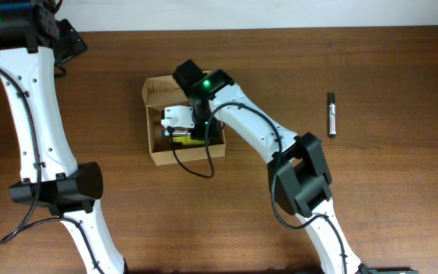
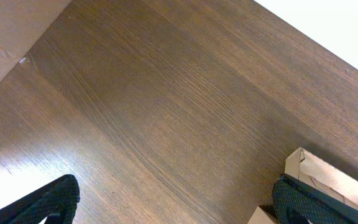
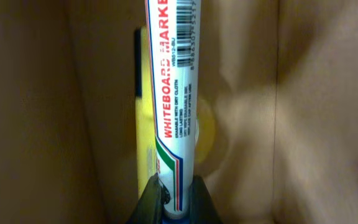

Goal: Pack container
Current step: 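Carry the blue-capped marker into the box and release it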

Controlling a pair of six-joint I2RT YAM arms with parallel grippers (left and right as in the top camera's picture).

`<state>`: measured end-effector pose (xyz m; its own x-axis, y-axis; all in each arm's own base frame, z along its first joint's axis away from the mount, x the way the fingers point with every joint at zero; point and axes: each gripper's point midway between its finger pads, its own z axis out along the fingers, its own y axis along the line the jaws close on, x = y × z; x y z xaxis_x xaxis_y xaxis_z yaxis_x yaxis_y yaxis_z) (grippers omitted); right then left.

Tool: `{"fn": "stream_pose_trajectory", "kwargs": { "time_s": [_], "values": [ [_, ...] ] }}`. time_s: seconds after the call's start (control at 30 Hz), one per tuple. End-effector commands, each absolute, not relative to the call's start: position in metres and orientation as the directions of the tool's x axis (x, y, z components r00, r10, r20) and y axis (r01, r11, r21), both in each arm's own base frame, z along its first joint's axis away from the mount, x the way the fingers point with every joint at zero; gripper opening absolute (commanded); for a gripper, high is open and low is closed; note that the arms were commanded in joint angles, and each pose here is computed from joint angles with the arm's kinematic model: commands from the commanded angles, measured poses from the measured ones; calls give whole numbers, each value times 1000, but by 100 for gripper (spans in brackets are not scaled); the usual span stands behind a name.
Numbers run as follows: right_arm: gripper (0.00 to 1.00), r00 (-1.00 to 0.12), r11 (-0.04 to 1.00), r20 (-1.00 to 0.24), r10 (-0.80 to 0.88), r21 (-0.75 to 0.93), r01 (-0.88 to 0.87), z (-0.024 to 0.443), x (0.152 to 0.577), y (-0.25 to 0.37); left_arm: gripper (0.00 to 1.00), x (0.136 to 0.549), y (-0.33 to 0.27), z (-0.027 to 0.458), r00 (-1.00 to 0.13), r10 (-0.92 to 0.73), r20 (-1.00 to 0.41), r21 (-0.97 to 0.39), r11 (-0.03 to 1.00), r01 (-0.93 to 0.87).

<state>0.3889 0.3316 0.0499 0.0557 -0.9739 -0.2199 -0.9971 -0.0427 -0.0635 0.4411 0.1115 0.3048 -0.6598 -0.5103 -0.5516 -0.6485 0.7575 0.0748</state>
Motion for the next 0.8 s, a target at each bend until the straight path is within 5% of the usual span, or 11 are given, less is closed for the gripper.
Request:
{"fn": "stream_pose_trajectory", "kwargs": {
  "time_s": [0.0,0.23,0.43,0.6,0.77],
  "values": [
    [6,-15,28,-192,-981,-65,-998,42,390,331,100,434,114,320,-647,-497,-578,69,760,-646],
    [45,-116,133,-157,-981,-100,-986,55,395,320,100,434,114,320,-647,-497,-578,69,760,-646],
    [52,-234,285,-272,-934,-164,-945,126,400,322,100,434,114,320,-647,-497,-578,69,760,-646],
    [29,-398,513,-453,-798,-164,-842,209,401,316,100,434,114,320,-647,-497,-578,69,760,-646],
    [40,-612,773,-578,-540,-54,-632,272,412,264,100,434,114,320,-647,-497,-578,69,760,-646]
  ]
}}
